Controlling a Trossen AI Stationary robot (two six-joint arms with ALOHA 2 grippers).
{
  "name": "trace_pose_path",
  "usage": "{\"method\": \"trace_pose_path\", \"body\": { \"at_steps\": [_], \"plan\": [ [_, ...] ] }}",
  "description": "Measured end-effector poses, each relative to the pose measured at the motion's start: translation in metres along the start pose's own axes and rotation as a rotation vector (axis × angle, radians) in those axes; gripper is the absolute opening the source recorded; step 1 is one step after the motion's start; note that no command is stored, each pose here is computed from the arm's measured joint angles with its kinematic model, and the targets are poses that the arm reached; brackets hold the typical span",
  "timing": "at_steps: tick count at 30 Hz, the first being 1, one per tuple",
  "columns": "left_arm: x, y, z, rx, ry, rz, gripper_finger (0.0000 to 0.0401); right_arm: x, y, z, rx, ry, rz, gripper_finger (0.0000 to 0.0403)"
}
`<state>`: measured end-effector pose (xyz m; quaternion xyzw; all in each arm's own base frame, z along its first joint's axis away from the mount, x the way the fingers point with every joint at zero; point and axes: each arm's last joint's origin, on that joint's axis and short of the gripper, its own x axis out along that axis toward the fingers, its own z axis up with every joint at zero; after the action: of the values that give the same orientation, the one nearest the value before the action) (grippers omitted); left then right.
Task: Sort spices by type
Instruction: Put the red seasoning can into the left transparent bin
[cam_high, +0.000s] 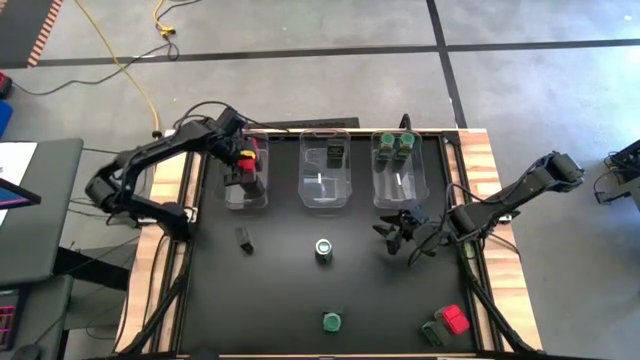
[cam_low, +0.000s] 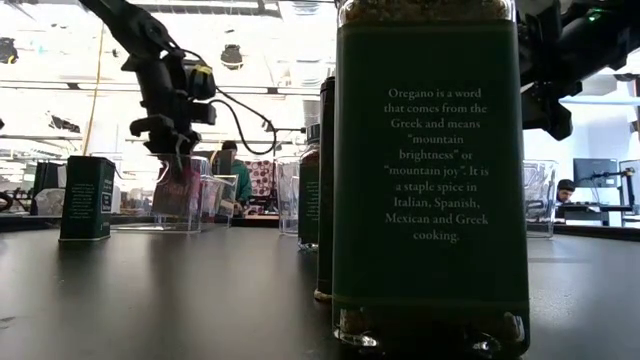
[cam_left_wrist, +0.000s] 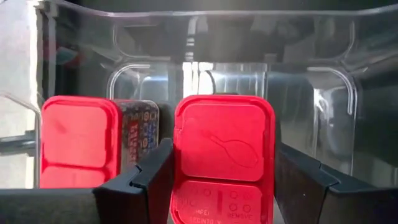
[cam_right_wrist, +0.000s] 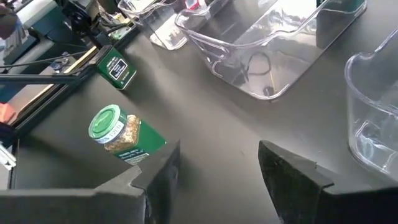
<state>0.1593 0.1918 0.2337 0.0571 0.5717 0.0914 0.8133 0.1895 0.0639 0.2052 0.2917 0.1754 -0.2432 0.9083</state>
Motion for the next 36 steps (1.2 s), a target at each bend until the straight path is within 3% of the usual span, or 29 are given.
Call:
{"method": "trace_pose_path", "body": {
  "at_steps": [10,15,36],
  "plan": [
    [0.004,0.016,-0.013,-0.062,-0.024,-0.013,0.0209,0.000,0.000,-0.001,0.018,0.020,0.013,0.0244],
    [0.004,0.017,-0.014,0.001,-0.047,-0.020,0.0209,0.000,0.000,-0.001,0.018,0.020,0.013,0.0244],
    [0.018,0.023,-0.014,0.010,-0.025,-0.041,0.0209,0.000,0.000,-0.001,0.021,0.020,0.013,0.0244]
  ]
}}
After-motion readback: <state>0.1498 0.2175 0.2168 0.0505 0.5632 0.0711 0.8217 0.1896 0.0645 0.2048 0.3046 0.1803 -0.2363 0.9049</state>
